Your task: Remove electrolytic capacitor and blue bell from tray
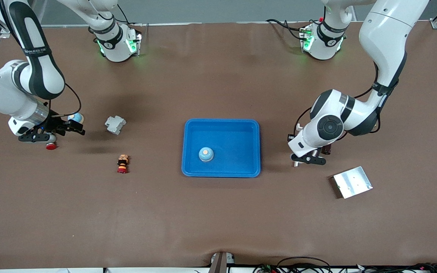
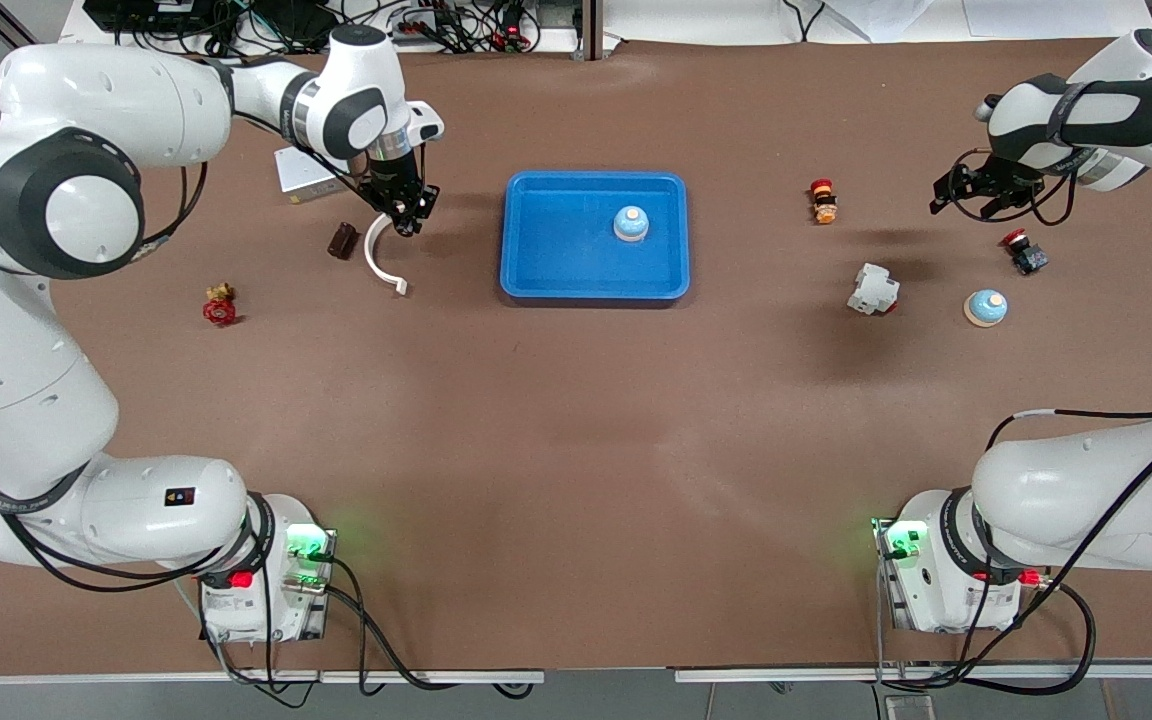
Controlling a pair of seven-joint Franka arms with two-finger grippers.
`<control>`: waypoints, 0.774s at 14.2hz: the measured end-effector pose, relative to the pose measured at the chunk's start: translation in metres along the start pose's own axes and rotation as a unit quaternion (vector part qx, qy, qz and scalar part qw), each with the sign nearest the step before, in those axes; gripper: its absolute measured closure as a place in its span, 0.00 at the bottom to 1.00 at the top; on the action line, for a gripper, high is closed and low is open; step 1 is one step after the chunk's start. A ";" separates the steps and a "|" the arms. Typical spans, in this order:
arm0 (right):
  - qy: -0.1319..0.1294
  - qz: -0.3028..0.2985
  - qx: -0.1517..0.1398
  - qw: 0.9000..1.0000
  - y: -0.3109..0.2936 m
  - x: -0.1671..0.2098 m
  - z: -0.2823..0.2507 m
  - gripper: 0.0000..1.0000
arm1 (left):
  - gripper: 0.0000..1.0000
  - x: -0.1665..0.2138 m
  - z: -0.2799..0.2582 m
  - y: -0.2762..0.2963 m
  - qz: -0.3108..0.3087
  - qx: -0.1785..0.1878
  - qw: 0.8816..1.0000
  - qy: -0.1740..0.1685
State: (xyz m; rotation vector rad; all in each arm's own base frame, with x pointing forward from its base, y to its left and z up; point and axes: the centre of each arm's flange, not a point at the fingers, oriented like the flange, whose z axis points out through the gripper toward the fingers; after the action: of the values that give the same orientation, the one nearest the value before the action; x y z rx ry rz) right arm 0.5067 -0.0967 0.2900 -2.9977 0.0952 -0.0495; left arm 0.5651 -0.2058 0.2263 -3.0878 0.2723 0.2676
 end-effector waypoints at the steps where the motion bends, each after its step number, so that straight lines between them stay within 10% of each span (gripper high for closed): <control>1: 0.004 0.010 0.000 1.000 0.000 0.003 -0.003 0.00 | 0.66 -0.001 0.006 -0.001 0.000 -0.005 1.000 0.007; 11: 0.025 0.053 -0.001 0.998 -0.049 0.022 -0.018 0.00 | 0.66 0.003 0.035 -0.015 0.006 -0.006 1.000 0.026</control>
State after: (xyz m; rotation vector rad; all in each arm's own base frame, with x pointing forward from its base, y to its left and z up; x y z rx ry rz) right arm 0.5308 -0.0518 0.3157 -2.9884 0.2610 -0.1136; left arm 0.5653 -0.1902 0.1918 -3.1089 0.2915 0.1901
